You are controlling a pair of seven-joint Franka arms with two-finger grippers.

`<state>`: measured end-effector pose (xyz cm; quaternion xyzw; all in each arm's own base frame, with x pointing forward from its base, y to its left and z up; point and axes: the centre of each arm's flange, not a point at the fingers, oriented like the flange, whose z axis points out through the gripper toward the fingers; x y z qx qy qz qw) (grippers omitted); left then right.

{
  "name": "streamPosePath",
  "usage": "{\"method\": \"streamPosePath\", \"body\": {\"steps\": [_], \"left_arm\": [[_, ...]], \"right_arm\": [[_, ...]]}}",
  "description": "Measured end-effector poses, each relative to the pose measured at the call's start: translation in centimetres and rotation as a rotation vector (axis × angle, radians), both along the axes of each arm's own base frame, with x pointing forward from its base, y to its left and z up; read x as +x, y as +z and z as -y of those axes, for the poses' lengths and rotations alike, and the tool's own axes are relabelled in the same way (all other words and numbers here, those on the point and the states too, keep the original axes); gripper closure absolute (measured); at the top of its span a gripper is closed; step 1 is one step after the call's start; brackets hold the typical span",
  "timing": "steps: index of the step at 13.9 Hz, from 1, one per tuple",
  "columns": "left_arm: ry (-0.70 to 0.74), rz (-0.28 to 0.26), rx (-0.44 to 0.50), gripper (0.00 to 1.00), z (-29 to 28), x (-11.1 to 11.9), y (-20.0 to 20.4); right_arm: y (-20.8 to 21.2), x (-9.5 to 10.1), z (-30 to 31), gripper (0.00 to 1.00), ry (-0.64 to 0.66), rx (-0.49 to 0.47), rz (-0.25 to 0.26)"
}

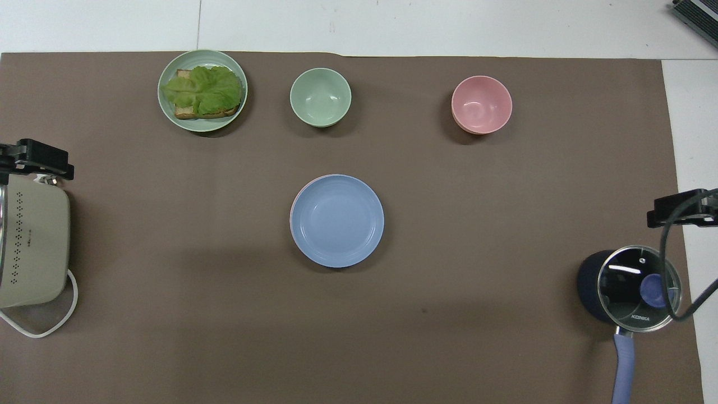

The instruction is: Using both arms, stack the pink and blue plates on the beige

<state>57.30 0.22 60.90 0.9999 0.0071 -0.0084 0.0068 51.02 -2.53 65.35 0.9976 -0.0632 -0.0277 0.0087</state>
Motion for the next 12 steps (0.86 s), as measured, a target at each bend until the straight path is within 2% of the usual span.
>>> {"method": "streamPosePath", "body": {"steps": [12], "left_arm": [[0.0, 0.0, 0.0, 0.0, 0.0, 0.0, 0.0]], "right_arm": [[0.06, 0.15, 0.01, 0.0, 0.003, 0.0, 0.012]]}}
